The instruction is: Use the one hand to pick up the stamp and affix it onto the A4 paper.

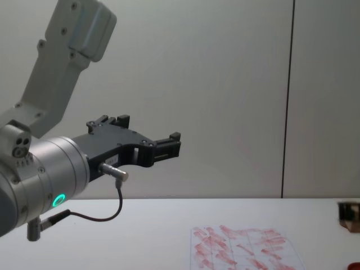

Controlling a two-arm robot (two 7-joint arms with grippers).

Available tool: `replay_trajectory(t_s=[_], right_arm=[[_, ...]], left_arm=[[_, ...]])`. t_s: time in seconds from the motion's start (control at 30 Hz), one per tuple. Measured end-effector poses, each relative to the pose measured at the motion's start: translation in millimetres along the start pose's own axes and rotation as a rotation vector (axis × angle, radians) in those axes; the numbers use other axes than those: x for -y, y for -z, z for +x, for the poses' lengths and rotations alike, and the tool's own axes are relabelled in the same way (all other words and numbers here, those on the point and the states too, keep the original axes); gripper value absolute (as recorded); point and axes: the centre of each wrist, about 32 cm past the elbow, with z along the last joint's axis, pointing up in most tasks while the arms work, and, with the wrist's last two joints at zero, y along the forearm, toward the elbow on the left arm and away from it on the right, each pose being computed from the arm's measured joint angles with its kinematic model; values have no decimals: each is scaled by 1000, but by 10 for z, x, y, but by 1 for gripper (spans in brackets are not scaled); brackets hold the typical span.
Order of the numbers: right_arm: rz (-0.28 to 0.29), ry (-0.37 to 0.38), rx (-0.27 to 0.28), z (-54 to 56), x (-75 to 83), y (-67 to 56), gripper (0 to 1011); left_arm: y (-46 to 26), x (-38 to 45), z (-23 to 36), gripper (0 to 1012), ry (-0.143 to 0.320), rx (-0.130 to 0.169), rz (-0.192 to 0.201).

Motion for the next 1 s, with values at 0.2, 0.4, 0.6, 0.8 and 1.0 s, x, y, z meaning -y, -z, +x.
replay_trajectory(t_s=[0.2, 0.4, 0.6, 0.8, 1.0], right_arm=[[-48, 22, 2, 73, -81, 123, 219], [-96, 39, 3, 121, -204, 232, 219], [-125, 51, 5, 138, -302, 298, 219], [-137, 59, 5, 141, -360, 339, 252], [-132, 61, 4, 138, -396, 360, 413]], left_arm=[[0, 0, 0, 993, 0, 0, 0], [0, 0, 0, 993, 0, 0, 0], [0, 0, 0, 993, 0, 0, 0], [0, 0, 0, 993, 0, 0, 0], [0, 0, 0, 993, 0, 0, 0]])
